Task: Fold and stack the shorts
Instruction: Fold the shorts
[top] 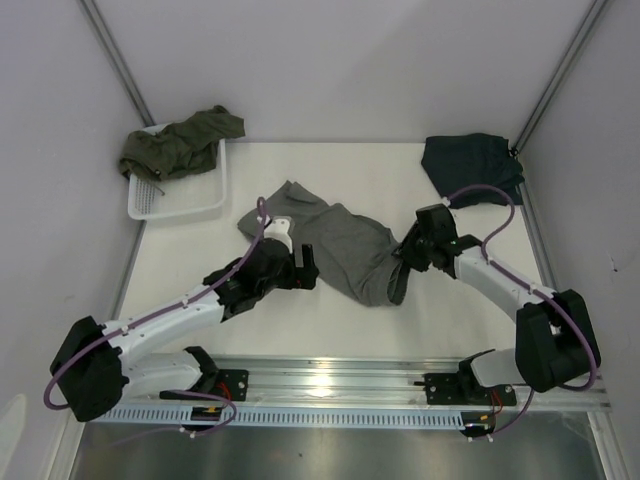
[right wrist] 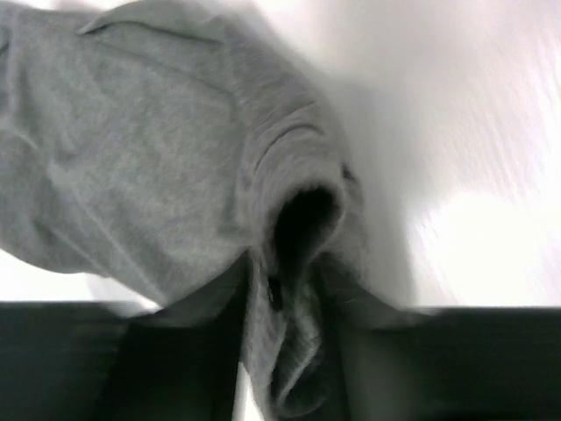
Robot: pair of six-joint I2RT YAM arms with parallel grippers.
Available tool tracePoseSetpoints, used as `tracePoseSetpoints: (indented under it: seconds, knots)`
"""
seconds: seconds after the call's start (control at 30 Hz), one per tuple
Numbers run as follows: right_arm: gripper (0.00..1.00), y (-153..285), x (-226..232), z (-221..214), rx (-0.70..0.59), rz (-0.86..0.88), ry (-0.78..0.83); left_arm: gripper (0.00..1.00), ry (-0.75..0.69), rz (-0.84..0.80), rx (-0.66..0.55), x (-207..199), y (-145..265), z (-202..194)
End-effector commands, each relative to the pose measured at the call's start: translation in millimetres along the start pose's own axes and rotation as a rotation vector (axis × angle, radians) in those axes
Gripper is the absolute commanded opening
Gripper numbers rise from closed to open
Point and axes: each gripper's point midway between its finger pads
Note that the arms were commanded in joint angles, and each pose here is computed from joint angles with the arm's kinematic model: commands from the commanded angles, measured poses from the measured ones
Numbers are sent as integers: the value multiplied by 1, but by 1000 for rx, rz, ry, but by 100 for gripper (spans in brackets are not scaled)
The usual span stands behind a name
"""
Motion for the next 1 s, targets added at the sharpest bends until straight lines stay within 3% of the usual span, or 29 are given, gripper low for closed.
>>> tracePoseSetpoints:
  seconds: [0.0,0.03,0.13,0.2,0.4,0.6,0.77,0.97]
  knots:
    - [46,6,11,7,51,49,258,99,10,-87,-19,-32,-5,9]
    - [62,10,16,9,48,71,259,99,8,-97,-26,-40,-6,14]
    - [91,22,18,19,19,97,273,99,-20,-115,-19,-60,-13,18]
    - [99,29,13,24,14,115,281,99,-34,-120,-9,-71,-19,17]
    - [100,50,-15,20,32,217,226,99,-53,-167,26,-108,-42,16]
    - [99,43,-33,-17,131,299,155,98,-56,-223,60,-145,-57,13]
    - [100,33,-29,-36,145,430,51,92,-35,-335,78,-180,-56,-12]
    - [100,21,-29,-40,140,476,6,88,-34,-308,135,-179,-74,-48]
Point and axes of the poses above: each gripper's point midway between its finger pads, its own y axis back along the fingers, its own x axis along the line the jaws close on, z = x × y
